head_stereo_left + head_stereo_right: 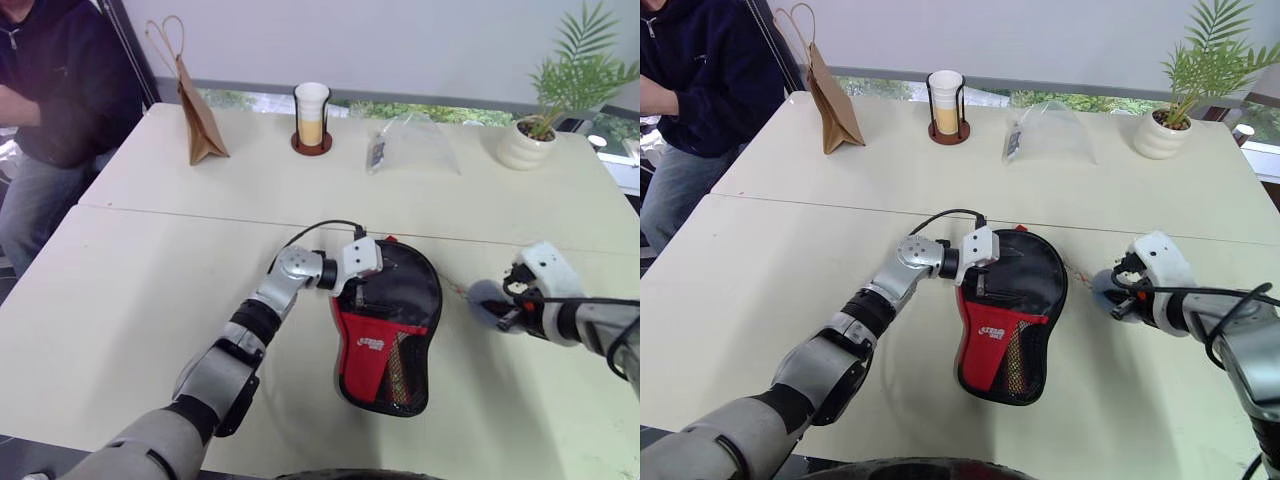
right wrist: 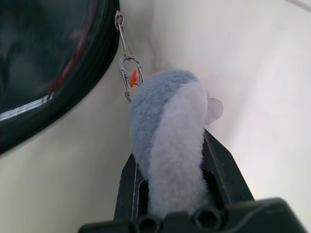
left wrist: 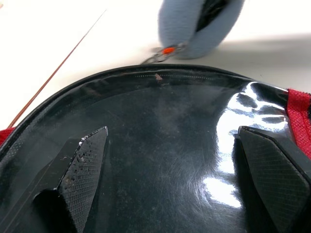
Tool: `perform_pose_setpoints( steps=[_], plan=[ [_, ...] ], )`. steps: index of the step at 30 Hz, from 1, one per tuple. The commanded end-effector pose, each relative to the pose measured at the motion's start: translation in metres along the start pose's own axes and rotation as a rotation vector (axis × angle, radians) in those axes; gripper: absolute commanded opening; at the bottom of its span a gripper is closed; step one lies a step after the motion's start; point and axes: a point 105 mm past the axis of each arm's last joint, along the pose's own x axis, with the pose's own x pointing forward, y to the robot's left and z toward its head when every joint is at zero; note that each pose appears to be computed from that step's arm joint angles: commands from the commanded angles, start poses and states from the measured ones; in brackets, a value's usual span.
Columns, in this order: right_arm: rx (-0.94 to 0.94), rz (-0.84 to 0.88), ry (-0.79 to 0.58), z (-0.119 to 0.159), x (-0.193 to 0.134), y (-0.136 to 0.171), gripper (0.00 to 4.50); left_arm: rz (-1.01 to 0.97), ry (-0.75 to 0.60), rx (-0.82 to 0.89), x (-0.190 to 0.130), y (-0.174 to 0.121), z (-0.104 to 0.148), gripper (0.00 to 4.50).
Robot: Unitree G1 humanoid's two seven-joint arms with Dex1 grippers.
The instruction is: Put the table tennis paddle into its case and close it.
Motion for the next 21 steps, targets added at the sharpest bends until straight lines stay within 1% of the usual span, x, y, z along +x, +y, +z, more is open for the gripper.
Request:
perform_pose_setpoints(
  steps=[1, 6, 13, 18, 21],
  plan=[
    [-0.052, 0.039, 0.006, -0.001, -0.018, 0.014, 0.08, -0.018, 0.148, -0.074, -0.003, -0.013, -0.041, 4.50],
    [-0.091, 0.128, 0.030, -0.010, -0.030, 0.039, 0.08, -0.017, 0.147, -0.073, -0.002, -0.011, -0.040, 4.50],
    [-0.162, 0.300, 0.032, -0.016, -0.040, 0.084, 0.08, -0.010, 0.143, -0.074, -0.001, -0.009, -0.038, 4.50],
    [-0.206, 0.357, 0.042, -0.018, -0.043, 0.098, 0.08, -0.002, 0.143, -0.075, -0.001, -0.007, -0.038, 4.50],
    [-0.266, 0.383, 0.079, -0.024, -0.045, 0.103, 0.08, 0.005, 0.142, -0.077, -0.001, -0.006, -0.038, 4.50]
  ],
)
